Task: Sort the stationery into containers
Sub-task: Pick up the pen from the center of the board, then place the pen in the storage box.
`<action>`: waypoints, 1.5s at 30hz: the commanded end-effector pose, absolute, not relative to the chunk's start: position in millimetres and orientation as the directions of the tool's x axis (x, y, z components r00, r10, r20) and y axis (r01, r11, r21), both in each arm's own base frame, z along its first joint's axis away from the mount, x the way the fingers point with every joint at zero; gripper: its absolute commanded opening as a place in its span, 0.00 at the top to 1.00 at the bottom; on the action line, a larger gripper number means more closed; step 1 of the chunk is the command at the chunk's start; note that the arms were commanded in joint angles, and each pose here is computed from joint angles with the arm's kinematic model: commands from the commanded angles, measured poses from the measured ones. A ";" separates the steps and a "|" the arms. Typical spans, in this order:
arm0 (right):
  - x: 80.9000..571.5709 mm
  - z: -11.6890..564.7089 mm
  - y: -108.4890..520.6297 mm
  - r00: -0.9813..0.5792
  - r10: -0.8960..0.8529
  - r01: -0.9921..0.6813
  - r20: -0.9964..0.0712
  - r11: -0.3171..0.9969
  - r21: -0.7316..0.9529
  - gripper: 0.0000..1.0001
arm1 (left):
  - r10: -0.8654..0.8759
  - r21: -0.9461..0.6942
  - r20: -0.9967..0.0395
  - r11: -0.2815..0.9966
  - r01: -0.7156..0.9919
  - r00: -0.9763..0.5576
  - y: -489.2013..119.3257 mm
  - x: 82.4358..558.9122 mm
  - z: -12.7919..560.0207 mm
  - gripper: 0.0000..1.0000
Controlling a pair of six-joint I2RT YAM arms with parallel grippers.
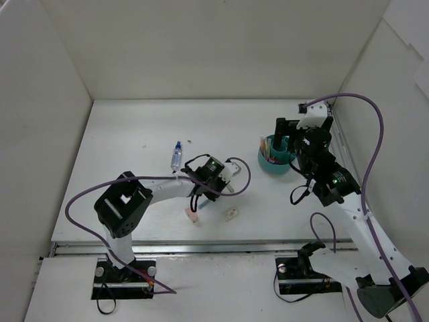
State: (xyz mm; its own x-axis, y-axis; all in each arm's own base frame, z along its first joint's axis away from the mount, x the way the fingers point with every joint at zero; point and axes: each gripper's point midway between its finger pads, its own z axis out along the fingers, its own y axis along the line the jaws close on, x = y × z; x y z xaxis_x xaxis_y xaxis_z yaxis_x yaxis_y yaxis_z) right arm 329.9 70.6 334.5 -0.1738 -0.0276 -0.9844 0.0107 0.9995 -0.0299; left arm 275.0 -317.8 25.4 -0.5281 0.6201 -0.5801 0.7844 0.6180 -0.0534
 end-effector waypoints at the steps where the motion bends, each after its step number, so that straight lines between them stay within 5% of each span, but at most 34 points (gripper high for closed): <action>1: 335.4 354.2 72.3 -0.111 0.013 0.016 -0.994 1.000 0.012 0.02 | 0.664 -0.063 -0.433 0.652 0.756 -0.609 -290.2 254.7 -5.5 0.99; 11: 330.3 358.2 71.3 -0.096 0.020 0.007 -0.995 1.000 0.020 0.02 | 0.594 0.043 -0.612 0.684 0.728 -0.522 -299.6 301.0 52.1 1.00; 24: 308.0 347.5 40.2 -0.031 0.136 0.152 -0.990 0.980 0.130 0.02 | 0.105 -0.034 -0.985 0.671 0.741 -0.140 -348.5 377.4 280.6 1.00; 34: 283.1 343.6 15.2 0.071 0.255 0.238 -0.964 0.935 0.264 0.02 | -0.313 -0.169 -0.949 0.435 0.885 -0.027 -430.7 408.9 372.0 1.00; 45: 265.6 342.4 -0.1 0.109 0.238 0.268 -0.965 0.928 0.259 0.02 | -0.460 -0.285 -0.876 0.255 0.924 -0.143 -486.8 427.8 349.5 1.00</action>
